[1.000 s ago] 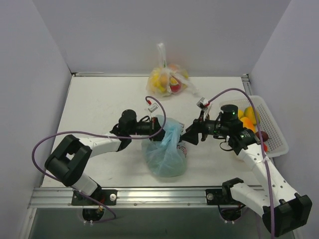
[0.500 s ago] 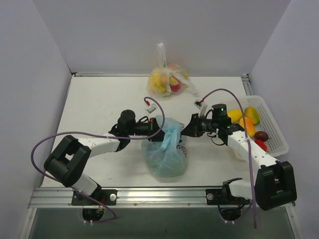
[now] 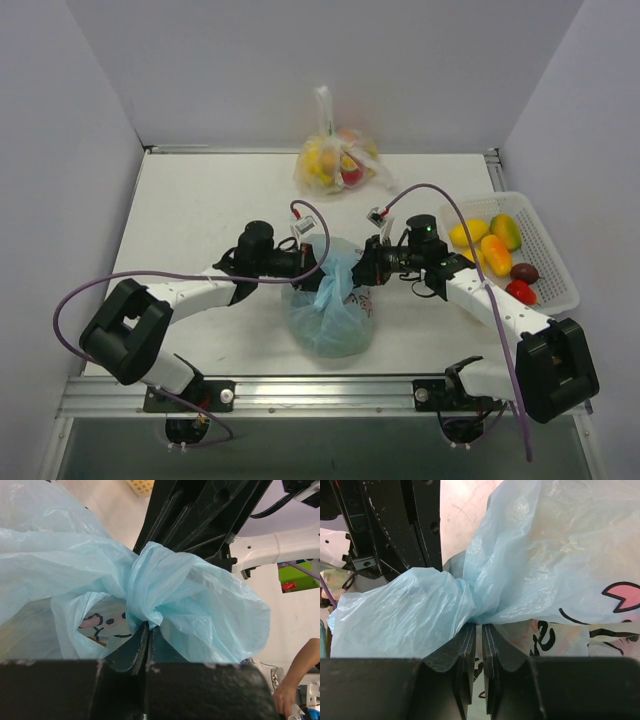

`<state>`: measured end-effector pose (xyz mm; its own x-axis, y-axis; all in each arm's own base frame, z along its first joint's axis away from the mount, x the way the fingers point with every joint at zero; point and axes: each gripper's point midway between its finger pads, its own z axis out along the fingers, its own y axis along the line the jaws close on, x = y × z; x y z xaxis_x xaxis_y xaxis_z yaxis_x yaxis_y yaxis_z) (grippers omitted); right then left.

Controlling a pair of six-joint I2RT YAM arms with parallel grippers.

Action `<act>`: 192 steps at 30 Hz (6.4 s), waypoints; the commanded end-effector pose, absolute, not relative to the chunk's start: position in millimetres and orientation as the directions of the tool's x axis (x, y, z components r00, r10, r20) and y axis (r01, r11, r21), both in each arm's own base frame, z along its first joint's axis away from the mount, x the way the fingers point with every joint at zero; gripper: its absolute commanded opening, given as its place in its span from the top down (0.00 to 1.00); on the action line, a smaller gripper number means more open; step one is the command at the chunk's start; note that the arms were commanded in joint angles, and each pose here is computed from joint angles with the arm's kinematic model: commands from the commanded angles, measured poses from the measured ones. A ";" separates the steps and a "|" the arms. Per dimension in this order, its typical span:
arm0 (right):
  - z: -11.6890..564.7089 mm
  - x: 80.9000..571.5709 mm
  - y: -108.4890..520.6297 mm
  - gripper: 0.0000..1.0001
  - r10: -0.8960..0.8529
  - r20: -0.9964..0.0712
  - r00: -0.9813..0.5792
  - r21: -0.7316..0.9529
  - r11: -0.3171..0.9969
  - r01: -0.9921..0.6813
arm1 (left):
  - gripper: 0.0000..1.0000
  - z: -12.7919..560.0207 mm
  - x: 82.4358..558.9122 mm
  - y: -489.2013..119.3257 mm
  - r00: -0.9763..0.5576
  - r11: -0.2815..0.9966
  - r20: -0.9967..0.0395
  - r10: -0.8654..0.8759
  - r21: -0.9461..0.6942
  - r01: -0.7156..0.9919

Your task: Place the fake fruits into the plastic bag and tie a complex knot

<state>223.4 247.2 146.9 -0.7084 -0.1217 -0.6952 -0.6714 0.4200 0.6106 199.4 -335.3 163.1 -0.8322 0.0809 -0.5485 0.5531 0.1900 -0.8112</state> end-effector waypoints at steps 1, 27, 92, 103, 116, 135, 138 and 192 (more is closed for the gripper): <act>152.8 212.9 256.4 0.87 -0.138 -0.717 -0.683 0.612 0.344 -0.712 | 1.00 199.7 201.5 -346.3 -0.808 0.091 -0.585 0.071 -0.803 0.590; 217.4 216.9 280.9 0.59 0.025 -0.718 -0.696 0.688 0.173 -0.704 | 1.00 171.2 202.0 -332.3 -0.868 0.233 -0.494 0.043 -0.840 0.490; 220.2 213.1 290.4 0.34 -0.009 -0.754 -0.656 0.641 0.207 -0.739 | 1.00 247.1 193.9 -386.1 -0.856 -0.148 -0.514 -0.046 -0.844 0.515; 222.7 214.0 286.2 0.34 -0.011 -0.757 -0.654 0.637 0.214 -0.741 | 1.00 221.2 149.8 -368.3 -0.851 -0.152 -0.522 0.055 -0.847 0.510; 209.3 206.1 281.3 0.28 -0.090 -0.746 -0.660 0.629 0.234 -0.742 | 1.00 259.7 160.1 -373.1 -0.802 -0.270 -0.597 0.007 -0.773 0.574; 195.3 150.4 209.7 0.29 -0.292 -0.657 -0.695 0.629 0.296 -0.719 | 1.00 252.7 162.0 -373.8 -0.799 -0.254 -0.600 0.027 -0.778 0.575; 205.5 153.7 216.4 0.46 -0.270 -0.664 -0.697 0.646 0.262 -0.717 | 1.00 245.4 154.2 -375.6 -0.806 -0.250 -0.590 0.050 -0.788 0.562; 192.6 135.0 195.2 0.52 -0.344 -0.650 -0.678 0.612 0.292 -0.735 | 1.00 200.3 142.7 -388.2 -0.768 -0.203 -0.637 0.068 -0.763 0.614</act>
